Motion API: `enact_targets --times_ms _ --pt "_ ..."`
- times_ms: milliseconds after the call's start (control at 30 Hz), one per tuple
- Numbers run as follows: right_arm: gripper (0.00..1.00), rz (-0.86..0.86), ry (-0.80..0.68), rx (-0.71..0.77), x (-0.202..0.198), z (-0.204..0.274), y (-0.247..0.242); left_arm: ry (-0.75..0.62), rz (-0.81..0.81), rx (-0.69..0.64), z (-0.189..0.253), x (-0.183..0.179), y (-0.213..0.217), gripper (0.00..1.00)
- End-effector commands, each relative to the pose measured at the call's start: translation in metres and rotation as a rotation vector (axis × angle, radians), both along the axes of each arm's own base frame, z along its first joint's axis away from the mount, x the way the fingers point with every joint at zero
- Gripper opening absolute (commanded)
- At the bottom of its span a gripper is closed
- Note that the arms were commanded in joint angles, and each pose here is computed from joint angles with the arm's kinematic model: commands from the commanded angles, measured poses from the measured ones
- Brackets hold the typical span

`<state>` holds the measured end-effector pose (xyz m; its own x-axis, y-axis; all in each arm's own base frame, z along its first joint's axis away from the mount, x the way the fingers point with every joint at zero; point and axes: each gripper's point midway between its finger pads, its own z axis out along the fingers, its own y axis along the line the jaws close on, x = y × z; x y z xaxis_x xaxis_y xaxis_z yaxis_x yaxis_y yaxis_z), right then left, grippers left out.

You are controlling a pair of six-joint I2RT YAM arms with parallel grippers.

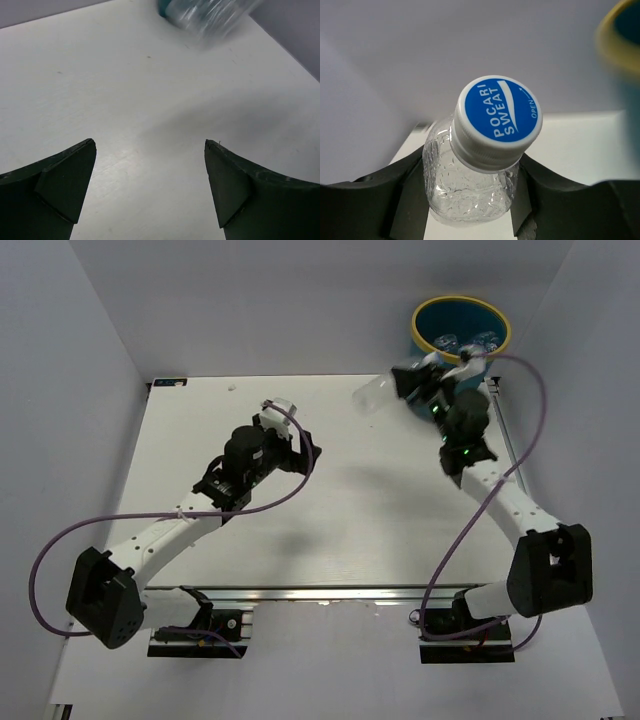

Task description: Put the plastic bottles in the bin

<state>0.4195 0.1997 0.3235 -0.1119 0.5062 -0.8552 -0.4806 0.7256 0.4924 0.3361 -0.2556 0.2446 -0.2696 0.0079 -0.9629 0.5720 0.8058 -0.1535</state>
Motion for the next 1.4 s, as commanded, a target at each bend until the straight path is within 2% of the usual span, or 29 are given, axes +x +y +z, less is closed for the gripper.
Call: enact_targets --times_ms 0,100,200,267,300,333,400,433,467,500,533,600,767,800,933,1167,1233,1300,1333,1367 --pt "0.14 -0.363 -0.153 -0.127 0.041 0.096 -0.088 -0.014 0.211 -0.021 0.015 0.031 0.041 0.98" --pt "0.14 -0.572 -0.186 -0.196 0.087 0.134 -0.135 0.033 0.253 -0.005 0.001 0.051 0.052 0.98" --pt "0.14 -0.669 -0.178 -0.203 0.133 0.155 -0.172 0.061 0.29 0.003 -0.011 0.064 0.062 0.98" --pt "0.18 -0.703 -0.148 -0.265 0.157 0.145 -0.184 0.066 0.303 -0.007 -0.012 0.069 0.068 0.98" --pt "0.18 -0.712 -0.083 -0.302 0.183 0.113 -0.188 0.075 0.31 -0.001 -0.017 0.072 0.07 0.98" --pt "0.19 -0.737 -0.073 -0.324 0.188 0.122 -0.193 0.076 0.316 -0.003 -0.017 0.073 0.072 0.98" --pt "0.24 -0.75 -0.035 -0.356 0.207 0.097 -0.195 0.077 0.333 -0.002 -0.019 0.078 0.078 0.98" --pt "0.33 -0.78 -0.025 -0.36 0.212 0.088 -0.2 0.084 0.337 0.001 -0.022 0.079 0.079 0.98" --pt "0.37 -0.799 -0.025 -0.37 0.215 0.084 -0.204 0.088 0.341 0.006 -0.023 0.08 0.082 0.98" --pt "0.51 -0.825 0.005 -0.375 0.222 0.068 -0.21 0.092 0.344 0.008 -0.024 0.081 0.083 0.98" --pt "0.89 -0.862 0.0 -0.361 0.223 0.076 -0.216 0.103 0.346 0.016 -0.027 0.081 0.083 0.98" --pt "0.89 -0.893 0.017 -0.379 0.225 0.075 -0.222 0.109 0.357 0.024 -0.029 0.082 0.086 0.98" --pt "0.89 -0.857 -0.091 -0.358 0.205 0.136 -0.215 0.106 0.344 0.001 -0.023 0.08 0.085 0.98" --pt "0.89 -0.851 -0.131 -0.353 0.192 0.158 -0.214 0.105 0.345 -0.003 -0.021 0.08 0.085 0.98" --pt "0.89 -0.882 -0.154 -0.364 0.157 0.189 -0.22 0.106 0.348 -0.017 -0.016 0.076 0.086 0.98" --pt "0.89 -0.883 -0.105 -0.383 0.088 0.203 -0.228 0.133 0.449 -0.051 -0.006 0.067 0.105 0.98" --pt "0.89 -0.829 -0.038 -0.399 0.081 0.179 -0.221 0.142 0.464 -0.06 -0.004 0.063 0.108 0.98" --pt "0.89 -0.746 -0.045 -0.388 0.057 0.18 -0.208 0.158 0.47 -0.065 -0.004 0.059 0.109 0.98" --pt "0.89 -0.71 0.015 -0.404 0.055 0.147 -0.204 0.152 0.491 -0.069 0.0 0.058 0.113 0.98" --pt "0.89 -0.698 -0.008 -0.347 0.031 0.157 -0.202 0.156 0.514 -0.078 0.0 0.057 0.116 0.98"
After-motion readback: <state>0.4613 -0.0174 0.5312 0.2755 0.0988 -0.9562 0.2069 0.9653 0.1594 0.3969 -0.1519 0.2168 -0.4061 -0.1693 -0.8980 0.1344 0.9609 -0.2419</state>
